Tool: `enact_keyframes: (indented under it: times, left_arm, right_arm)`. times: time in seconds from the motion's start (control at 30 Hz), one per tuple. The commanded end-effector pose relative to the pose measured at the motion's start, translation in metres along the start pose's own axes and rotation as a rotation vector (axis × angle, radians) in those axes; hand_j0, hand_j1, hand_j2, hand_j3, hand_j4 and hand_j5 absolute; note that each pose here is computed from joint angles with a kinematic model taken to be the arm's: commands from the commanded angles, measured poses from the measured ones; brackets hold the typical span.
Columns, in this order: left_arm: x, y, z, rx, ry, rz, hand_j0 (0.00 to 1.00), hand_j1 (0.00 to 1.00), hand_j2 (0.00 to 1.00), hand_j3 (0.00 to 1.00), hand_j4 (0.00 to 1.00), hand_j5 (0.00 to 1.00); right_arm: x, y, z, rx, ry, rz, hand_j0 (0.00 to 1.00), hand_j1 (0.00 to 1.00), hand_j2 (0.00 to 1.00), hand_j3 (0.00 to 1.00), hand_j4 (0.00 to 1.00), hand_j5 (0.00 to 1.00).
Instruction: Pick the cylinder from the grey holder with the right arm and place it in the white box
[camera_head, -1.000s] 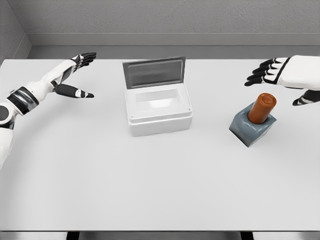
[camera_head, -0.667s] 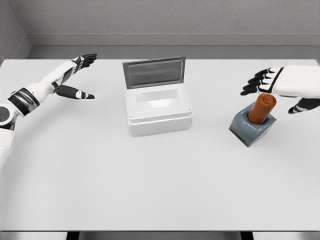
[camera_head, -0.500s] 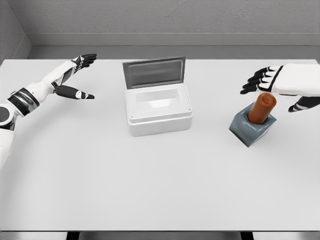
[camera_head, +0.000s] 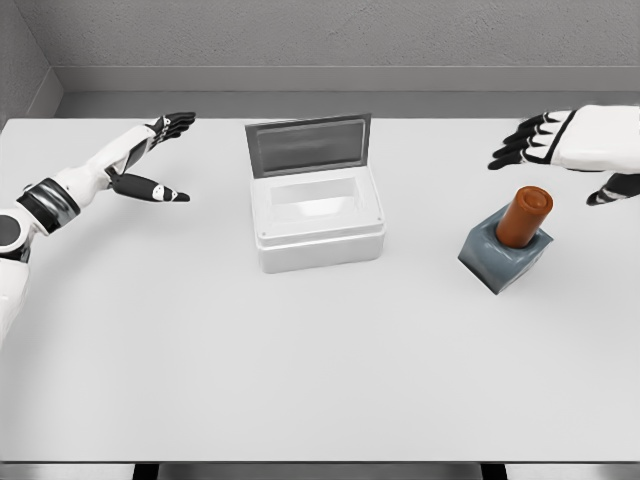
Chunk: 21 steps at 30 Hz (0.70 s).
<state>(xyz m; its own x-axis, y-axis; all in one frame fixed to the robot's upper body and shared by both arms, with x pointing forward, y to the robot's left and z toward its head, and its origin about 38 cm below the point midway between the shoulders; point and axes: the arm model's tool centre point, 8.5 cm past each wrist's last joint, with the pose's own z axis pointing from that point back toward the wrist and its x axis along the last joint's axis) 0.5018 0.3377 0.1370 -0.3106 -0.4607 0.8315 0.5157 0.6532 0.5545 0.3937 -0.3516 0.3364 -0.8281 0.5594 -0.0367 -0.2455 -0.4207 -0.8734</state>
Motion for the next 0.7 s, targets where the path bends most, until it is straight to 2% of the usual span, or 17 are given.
enact_keyframes:
  times: [0.0, 0.17, 0.2, 0.3, 0.57, 0.67]
  left_arm:
    - [0.000, 0.000, 0.000, 0.003, -0.001, 0.006, 1.00, 1.00, 1.00, 1.00, 1.00, 1.00]
    - [-0.002, -0.002, 0.002, 0.001, 0.003, 0.007, 1.00, 1.00, 1.00, 1.00, 1.00, 1.00]
    - [-0.002, -0.002, 0.002, 0.001, 0.003, 0.007, 1.00, 1.00, 1.00, 1.00, 1.00, 1.00]
    - [-0.003, -0.001, 0.002, 0.002, 0.005, 0.007, 1.00, 1.00, 1.00, 1.00, 1.00, 1.00]
    - [-0.004, -0.001, 0.004, 0.003, 0.009, 0.008, 1.00, 1.00, 1.00, 1.00, 1.00, 1.00]
    - [-0.004, 0.000, 0.004, 0.003, 0.009, 0.006, 1.00, 1.00, 1.00, 1.00, 1.00, 1.00]
  right_arm:
    - [0.001, 0.013, -0.001, 0.027, -0.006, -0.028, 1.00, 1.00, 1.00, 1.00, 1.00, 1.00]
    - [0.002, 0.011, -0.004, 0.017, -0.013, -0.027, 1.00, 1.00, 1.00, 1.00, 1.00, 1.00]
    - [0.002, 0.015, -0.003, 0.020, -0.010, -0.037, 1.00, 1.00, 1.00, 1.00, 1.00, 1.00]
    - [0.001, 0.015, 0.008, 0.005, 0.012, -0.039, 1.00, 1.00, 1.00, 1.00, 1.00, 1.00]
    - [0.004, 0.010, 0.010, -0.018, 0.009, -0.036, 1.00, 1.00, 1.00, 1.00, 1.00, 1.00]
    - [0.002, 0.009, 0.018, -0.030, 0.028, -0.038, 1.00, 1.00, 1.00, 1.00, 1.00, 1.00]
